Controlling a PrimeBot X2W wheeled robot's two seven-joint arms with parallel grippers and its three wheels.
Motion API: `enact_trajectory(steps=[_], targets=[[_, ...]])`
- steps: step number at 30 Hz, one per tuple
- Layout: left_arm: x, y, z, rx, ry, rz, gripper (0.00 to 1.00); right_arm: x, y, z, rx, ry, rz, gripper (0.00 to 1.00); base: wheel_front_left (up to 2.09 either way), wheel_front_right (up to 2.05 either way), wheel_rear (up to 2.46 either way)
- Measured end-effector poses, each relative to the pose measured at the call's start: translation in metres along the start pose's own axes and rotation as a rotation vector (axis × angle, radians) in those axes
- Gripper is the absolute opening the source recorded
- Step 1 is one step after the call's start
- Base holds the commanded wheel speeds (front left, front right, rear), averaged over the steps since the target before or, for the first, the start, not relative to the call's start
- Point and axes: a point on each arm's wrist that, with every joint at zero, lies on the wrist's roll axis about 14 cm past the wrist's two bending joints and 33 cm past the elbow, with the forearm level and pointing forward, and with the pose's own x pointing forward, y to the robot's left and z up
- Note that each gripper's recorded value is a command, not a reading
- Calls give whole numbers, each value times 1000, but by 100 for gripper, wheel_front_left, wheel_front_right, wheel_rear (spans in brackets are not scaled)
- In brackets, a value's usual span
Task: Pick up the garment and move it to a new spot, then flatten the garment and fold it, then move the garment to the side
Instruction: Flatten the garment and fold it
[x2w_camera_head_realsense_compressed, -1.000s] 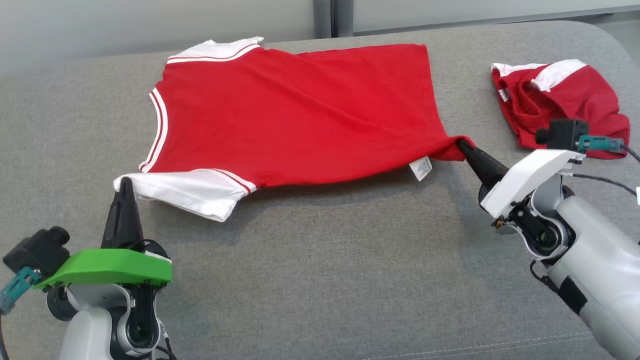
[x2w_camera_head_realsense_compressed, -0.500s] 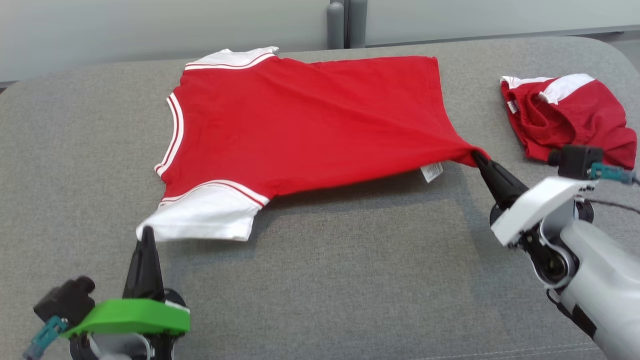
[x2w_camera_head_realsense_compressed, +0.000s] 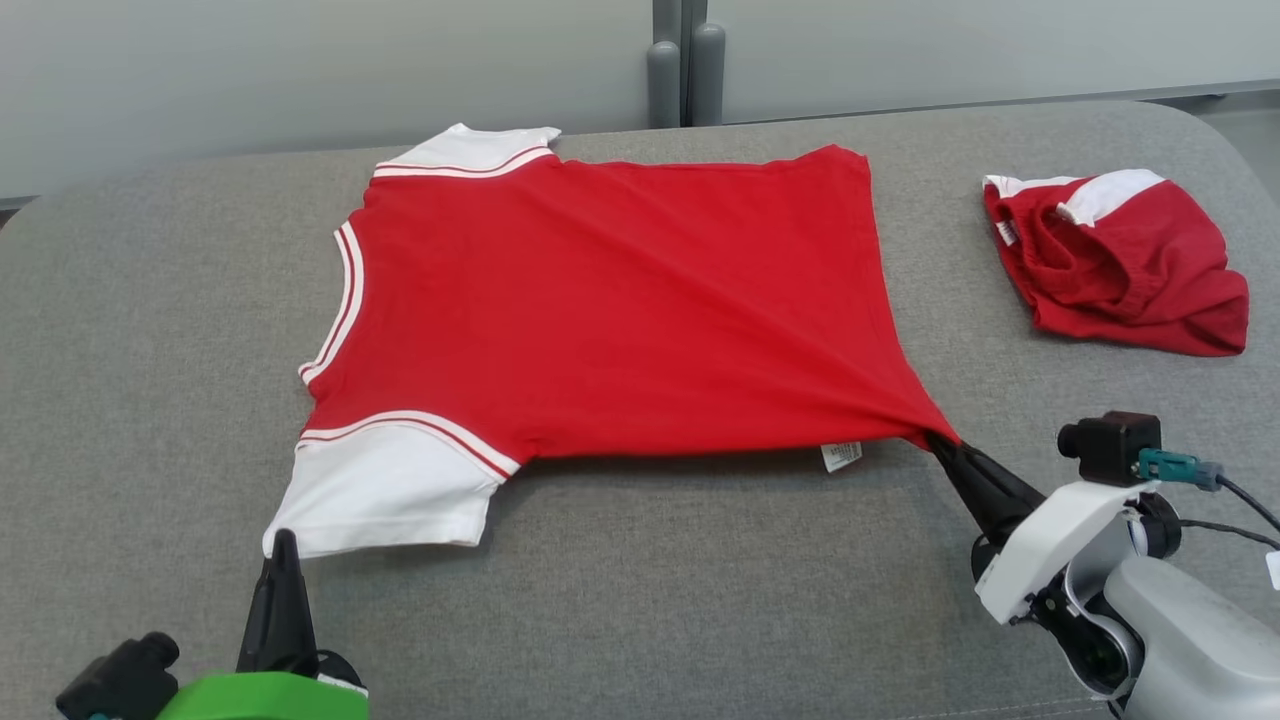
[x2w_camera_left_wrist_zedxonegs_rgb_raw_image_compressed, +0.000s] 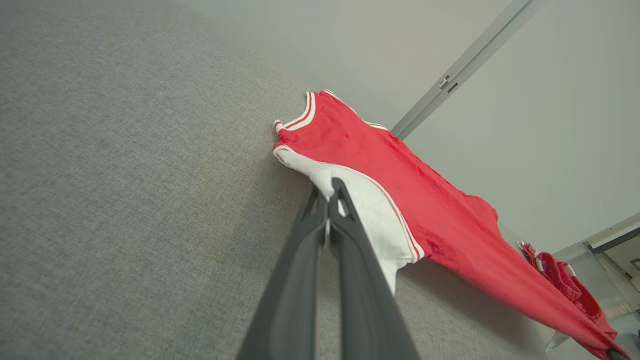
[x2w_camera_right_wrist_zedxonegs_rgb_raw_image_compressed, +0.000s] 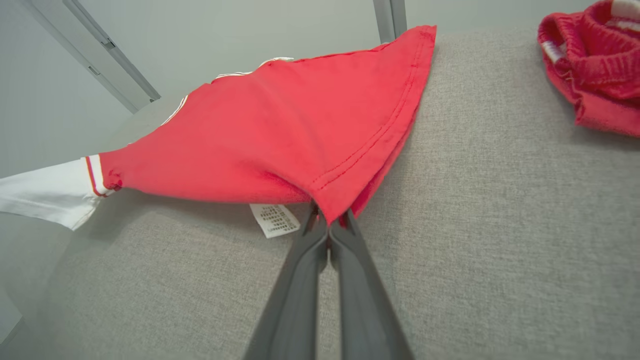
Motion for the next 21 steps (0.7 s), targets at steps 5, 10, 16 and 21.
enact_trajectory(steps=[5, 10, 16, 21], targets=[[-11, 1, -1, -12, 1, 2, 0, -14, -7, -15, 40, 24, -43, 0, 0, 0, 0], [-15, -7, 5, -22, -18, -19, 0, -21, -21, -14, 58, 13, -90, 0, 0, 0, 0], [-33, 5, 5, -18, -14, 26, 0, -20, -14, -15, 77, 10, -70, 0, 0, 0, 0], [-44, 16, -7, -5, 28, 68, 0, -25, -8, -33, 106, 50, -63, 0, 0, 0, 0]])
